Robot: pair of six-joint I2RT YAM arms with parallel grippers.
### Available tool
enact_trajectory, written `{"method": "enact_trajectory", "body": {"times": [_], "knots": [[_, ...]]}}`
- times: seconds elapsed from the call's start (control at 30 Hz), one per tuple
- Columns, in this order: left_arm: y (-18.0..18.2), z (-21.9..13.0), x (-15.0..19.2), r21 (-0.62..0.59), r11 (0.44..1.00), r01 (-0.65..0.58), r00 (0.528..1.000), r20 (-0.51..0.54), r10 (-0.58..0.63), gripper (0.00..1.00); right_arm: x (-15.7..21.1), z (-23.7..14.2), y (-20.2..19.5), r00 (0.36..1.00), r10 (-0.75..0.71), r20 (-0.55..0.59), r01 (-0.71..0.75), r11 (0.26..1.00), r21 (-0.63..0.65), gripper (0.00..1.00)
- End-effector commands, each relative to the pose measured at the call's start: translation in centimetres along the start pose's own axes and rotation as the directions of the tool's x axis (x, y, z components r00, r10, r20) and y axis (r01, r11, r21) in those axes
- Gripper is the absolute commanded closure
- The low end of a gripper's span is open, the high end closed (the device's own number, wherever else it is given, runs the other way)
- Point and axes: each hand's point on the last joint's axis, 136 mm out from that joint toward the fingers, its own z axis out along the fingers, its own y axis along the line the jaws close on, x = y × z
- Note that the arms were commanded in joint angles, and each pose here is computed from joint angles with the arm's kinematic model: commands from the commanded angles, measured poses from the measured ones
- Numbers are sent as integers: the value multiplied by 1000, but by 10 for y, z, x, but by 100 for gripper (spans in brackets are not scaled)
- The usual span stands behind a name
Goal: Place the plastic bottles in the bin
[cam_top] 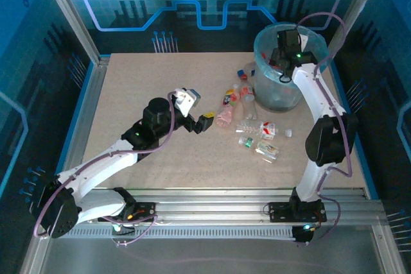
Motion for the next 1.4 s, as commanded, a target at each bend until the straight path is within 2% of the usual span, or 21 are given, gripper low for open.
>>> {"method": "enact_trajectory", "body": {"times": [0.0, 0.1, 0.2, 0.53, 0.93, 1.17, 1.37], "knots": [[-3, 2, -16, 10, 1000, -7, 1000, 26, 7, 1, -6, -6, -16, 994, 105, 19, -105, 994, -7, 4], [-3, 3, -14, 11, 1000, -6, 1000, 21, 6, 1, -5, -6, -16, 994, 106, 9, -106, 994, -5, 4], [-1, 5, -13, 5, 1000, -2, 1000, 16, 2, 1, -10, -14, -9, 990, 141, 20, -139, 988, -62, 4], [6, 17, -5, -30, 998, 62, 997, -41, -63, 2, -11, -29, 7, 935, 355, 5, -344, 908, -239, 3], [8, 24, 3, -38, 996, 84, 994, -71, -86, 2, -21, -43, 6, 862, 503, 68, -465, 836, -291, 2], [7, 30, 13, -37, 995, 96, 990, -100, -100, 2, -33, -41, 19, 771, 634, 54, -564, 720, -404, 3], [10, 38, 28, -54, 994, 92, 987, -130, -98, 3, -49, -49, 53, 751, 660, -3, -551, 625, -553, 3]]}}
